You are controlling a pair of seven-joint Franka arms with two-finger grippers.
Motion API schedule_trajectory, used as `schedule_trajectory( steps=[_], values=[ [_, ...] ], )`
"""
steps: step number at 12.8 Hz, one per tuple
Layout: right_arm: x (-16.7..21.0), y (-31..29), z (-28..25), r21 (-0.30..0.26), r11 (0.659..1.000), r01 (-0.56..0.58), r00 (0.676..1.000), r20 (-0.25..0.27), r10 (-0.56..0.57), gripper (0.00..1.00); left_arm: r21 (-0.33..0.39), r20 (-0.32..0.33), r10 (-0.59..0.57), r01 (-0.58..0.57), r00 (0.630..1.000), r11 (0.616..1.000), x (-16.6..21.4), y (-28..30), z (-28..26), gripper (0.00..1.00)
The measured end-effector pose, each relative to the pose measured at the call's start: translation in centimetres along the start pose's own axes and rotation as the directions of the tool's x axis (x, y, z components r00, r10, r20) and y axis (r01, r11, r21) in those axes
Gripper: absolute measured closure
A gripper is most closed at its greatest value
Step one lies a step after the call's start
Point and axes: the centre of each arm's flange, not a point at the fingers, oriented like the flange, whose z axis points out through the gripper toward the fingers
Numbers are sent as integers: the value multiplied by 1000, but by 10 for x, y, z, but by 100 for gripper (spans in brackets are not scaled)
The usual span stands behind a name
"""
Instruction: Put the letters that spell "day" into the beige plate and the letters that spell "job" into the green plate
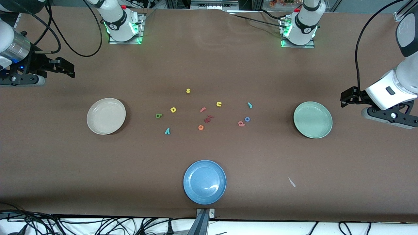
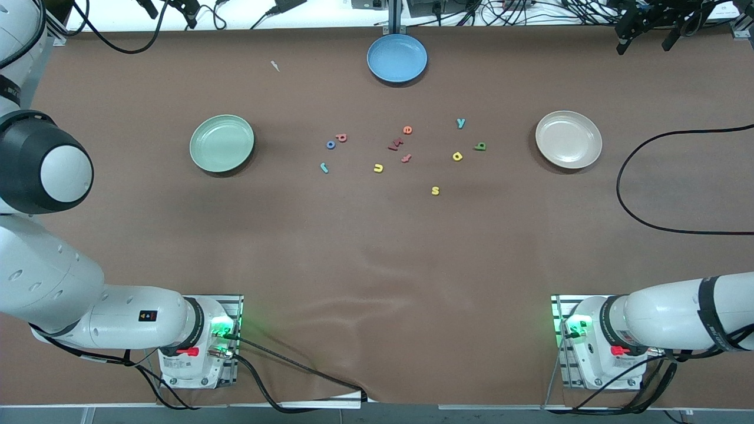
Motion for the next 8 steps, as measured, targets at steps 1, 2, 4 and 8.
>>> schedule_trajectory(
  steps=[1,2,4,8],
  values=[
    [0,0,0,0,1000,0,1000,0,0,0,0,0,1,-1,1000,1000,0,0,0,0],
    [0,0,0,0,1000,0,1000,0,0,0,0,0,1,-1,1000,1000,0,0,0,0],
    [0,1,0,0,1000,-1,1000,0,1,0,0,0,0,0,1000,1000,0,0,0,0],
    [0,1,0,0,1000,-1,1000,0,1,0,-1,3,-14,14,1000,1000,-1,-9,2,0]
  ],
)
